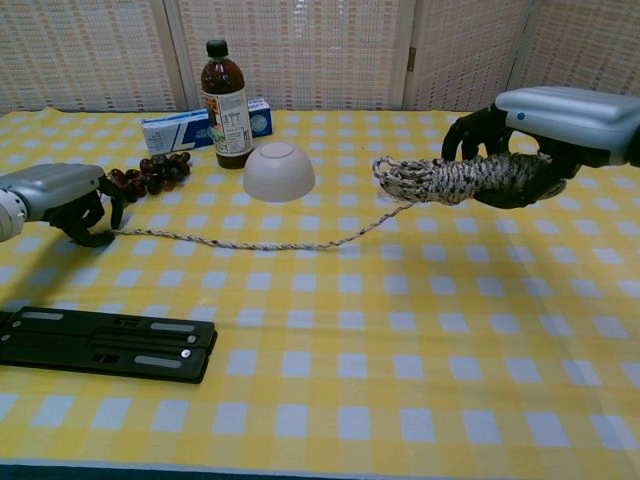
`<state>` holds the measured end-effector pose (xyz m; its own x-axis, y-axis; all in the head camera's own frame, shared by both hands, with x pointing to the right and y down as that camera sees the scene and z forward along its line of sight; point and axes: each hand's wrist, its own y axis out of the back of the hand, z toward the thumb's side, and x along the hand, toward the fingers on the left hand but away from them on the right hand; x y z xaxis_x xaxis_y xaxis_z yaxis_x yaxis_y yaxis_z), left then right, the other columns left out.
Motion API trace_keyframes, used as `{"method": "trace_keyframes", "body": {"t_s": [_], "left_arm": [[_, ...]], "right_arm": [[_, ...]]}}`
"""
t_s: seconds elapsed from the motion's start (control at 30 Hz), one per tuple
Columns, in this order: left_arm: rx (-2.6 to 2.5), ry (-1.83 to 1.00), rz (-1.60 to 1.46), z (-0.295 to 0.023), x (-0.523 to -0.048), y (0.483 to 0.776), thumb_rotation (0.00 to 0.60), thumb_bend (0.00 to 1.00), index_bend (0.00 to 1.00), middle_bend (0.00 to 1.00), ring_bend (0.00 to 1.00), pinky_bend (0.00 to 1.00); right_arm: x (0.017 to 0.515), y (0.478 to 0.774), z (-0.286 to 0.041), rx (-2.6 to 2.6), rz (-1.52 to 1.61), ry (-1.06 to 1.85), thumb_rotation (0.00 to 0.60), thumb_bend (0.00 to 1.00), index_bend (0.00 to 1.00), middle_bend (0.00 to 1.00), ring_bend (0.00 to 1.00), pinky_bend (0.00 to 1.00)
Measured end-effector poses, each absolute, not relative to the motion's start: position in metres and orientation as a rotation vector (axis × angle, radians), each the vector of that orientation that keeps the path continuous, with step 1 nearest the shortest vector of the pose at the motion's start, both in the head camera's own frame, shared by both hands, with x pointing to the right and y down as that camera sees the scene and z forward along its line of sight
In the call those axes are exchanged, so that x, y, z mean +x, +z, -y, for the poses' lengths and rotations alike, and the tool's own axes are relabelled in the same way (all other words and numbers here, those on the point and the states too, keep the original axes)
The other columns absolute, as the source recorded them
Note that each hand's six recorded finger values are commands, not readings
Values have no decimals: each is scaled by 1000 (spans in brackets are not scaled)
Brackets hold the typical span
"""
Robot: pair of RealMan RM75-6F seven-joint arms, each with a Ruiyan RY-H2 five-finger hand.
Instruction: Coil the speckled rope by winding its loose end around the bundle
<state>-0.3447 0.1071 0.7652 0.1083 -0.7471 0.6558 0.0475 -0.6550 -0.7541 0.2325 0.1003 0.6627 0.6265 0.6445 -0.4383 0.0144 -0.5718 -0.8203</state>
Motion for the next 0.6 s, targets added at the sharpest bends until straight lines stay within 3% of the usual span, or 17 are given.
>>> {"method": "trace_keyframes", "body": {"t_s": [0.6], "left_arm": [[-1755, -1635, -665, -108, -343, 768, 600, 434, 554, 893, 806, 759]], "right_arm": [[235, 666, -101, -2017, 515, 969, 600, 470, 794, 603, 661, 473]]}}
